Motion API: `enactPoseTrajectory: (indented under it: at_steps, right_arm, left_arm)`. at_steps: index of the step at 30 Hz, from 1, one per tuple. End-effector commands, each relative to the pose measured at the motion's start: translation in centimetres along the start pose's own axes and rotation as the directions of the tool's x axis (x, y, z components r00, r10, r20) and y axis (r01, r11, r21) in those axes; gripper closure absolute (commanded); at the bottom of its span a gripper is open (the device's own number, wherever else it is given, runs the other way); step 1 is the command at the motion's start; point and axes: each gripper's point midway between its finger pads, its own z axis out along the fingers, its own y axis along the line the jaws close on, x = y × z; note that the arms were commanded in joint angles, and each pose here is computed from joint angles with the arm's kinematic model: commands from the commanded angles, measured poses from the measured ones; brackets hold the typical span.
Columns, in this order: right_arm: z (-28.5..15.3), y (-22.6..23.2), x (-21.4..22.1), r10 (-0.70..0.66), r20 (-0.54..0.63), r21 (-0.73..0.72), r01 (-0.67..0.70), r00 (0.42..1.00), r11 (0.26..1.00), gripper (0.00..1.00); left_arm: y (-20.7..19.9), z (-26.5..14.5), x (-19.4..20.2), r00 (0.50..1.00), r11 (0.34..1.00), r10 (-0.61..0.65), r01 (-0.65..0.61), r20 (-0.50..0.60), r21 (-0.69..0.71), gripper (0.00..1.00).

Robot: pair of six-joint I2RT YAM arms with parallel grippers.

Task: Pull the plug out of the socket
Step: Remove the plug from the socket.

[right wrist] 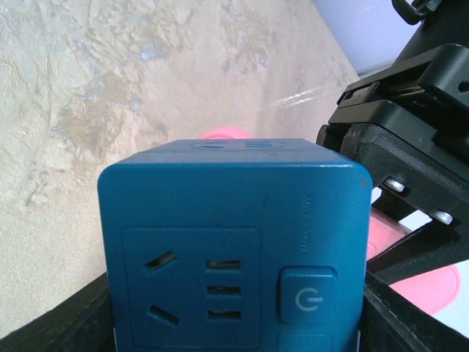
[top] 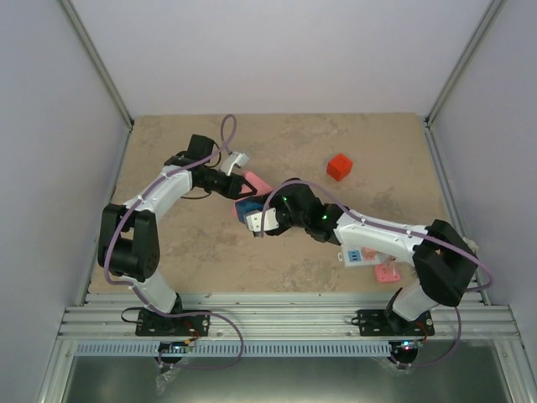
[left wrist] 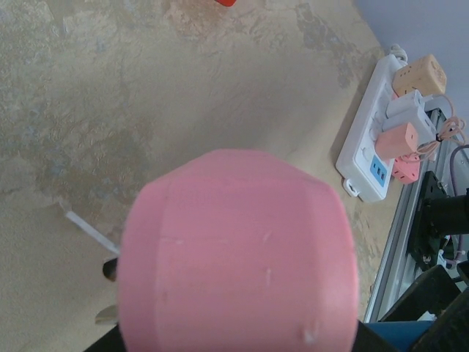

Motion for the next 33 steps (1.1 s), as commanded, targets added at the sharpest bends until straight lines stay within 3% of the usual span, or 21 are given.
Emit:
enactPoseTrajectory:
  at_steps: [1,9,21,27,33]
  right_arm:
    - [-1.6,0.6,2.7,0.065,-0.078,-0.002,-0.066,0.995,0.998,1.0]
    - [-0.5,0.9,3.8,-0.054,-0.245,0.071,0.074,0.968,0.995,1.0]
    - [-0.5,0.2,0.1,0.01,-0.159,-0.039,-0.016,0.987,0.999,1.0]
    - [-0.3,1.3,0.7,0.01,-0.141,-0.117,-0.027,0.99,0.993,0.99]
    - [-0.4,0.6,2.1,-0.052,-0.174,0.0,0.053,0.983,0.999,0.99]
  left_arm:
    - [3.2,-1.5,-1.8,0.992,0.984,0.117,-0.109,0.053,-0.141,1.0]
    - [4.1,-1.7,-1.9,0.994,0.98,0.096,-0.084,0.056,-0.179,1.0]
    - [4.9,-1.8,-1.8,0.994,0.97,0.098,-0.083,0.051,-0.23,1.0]
    - [4.6,-1.7,-1.8,0.993,0.973,0.106,-0.092,0.053,-0.214,1.0]
    - [4.1,-1.7,-2.0,0.993,0.977,0.107,-0.093,0.059,-0.194,1.0]
